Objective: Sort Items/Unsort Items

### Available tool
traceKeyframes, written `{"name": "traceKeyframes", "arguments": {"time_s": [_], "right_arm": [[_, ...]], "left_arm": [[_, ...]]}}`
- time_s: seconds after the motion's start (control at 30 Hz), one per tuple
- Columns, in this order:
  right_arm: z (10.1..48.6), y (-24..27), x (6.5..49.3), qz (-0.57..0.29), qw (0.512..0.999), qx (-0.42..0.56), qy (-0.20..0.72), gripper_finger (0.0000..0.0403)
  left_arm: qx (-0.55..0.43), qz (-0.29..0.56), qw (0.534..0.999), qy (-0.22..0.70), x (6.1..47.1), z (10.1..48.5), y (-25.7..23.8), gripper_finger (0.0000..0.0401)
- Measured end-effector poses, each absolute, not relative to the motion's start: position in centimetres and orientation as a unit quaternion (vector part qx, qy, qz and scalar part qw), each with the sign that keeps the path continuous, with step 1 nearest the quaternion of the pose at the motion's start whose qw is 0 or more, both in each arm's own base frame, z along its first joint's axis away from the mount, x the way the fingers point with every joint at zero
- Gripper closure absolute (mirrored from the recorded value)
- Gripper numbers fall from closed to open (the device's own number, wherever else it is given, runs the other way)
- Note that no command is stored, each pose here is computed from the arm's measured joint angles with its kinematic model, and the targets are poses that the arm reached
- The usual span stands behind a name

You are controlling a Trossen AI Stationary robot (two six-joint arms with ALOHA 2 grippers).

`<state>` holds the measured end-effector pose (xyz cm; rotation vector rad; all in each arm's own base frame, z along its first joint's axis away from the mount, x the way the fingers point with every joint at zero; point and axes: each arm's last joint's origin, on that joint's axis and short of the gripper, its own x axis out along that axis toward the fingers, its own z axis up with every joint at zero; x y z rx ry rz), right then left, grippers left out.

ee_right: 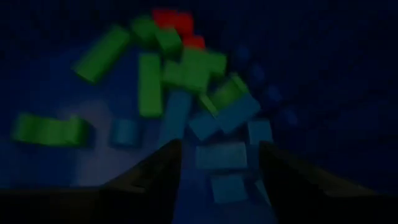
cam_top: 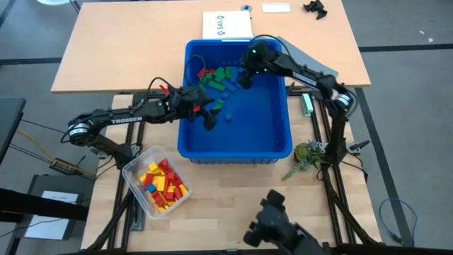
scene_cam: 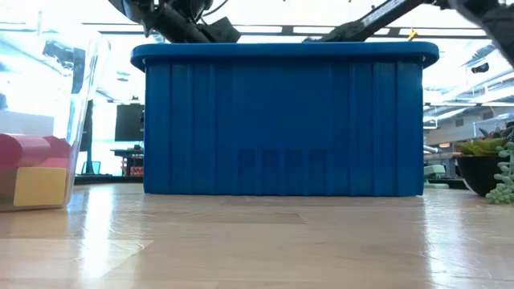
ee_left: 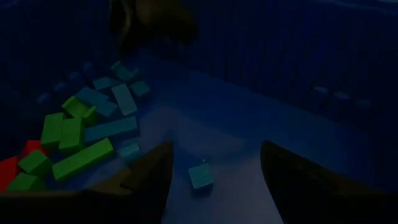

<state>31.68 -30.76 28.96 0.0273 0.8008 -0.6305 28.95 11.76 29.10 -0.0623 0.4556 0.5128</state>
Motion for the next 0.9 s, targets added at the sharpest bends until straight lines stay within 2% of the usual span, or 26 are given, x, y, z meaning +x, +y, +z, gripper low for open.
{"name": "traceKeyframes", "arguments": {"time_s": [0.27,0.4,0.6,0.9], "right_arm": [[23.7,-34.0,32.8,-0.303,0.833,0.046,0.461,0.0137],[21.3,-34.7,33.0,-0.329,0.808,0.061,0.484,0.0124],[18.6,-35.7,32.9,-0.358,0.782,0.078,0.504,0.0131],[17.8,-36.3,32.2,-0.366,0.775,0.114,0.502,0.0158]], "left_arm": [[-0.03,0.252,0.941,0.222,28.9,29.1,11.8,0.0153],[-0.03,0.252,0.941,0.222,28.9,29.1,11.8,0.0153],[-0.031,0.252,0.941,0.222,28.9,29.1,11.8,0.0153],[-0.031,0.252,0.941,0.222,28.9,29.1,11.7,0.0153]]}}
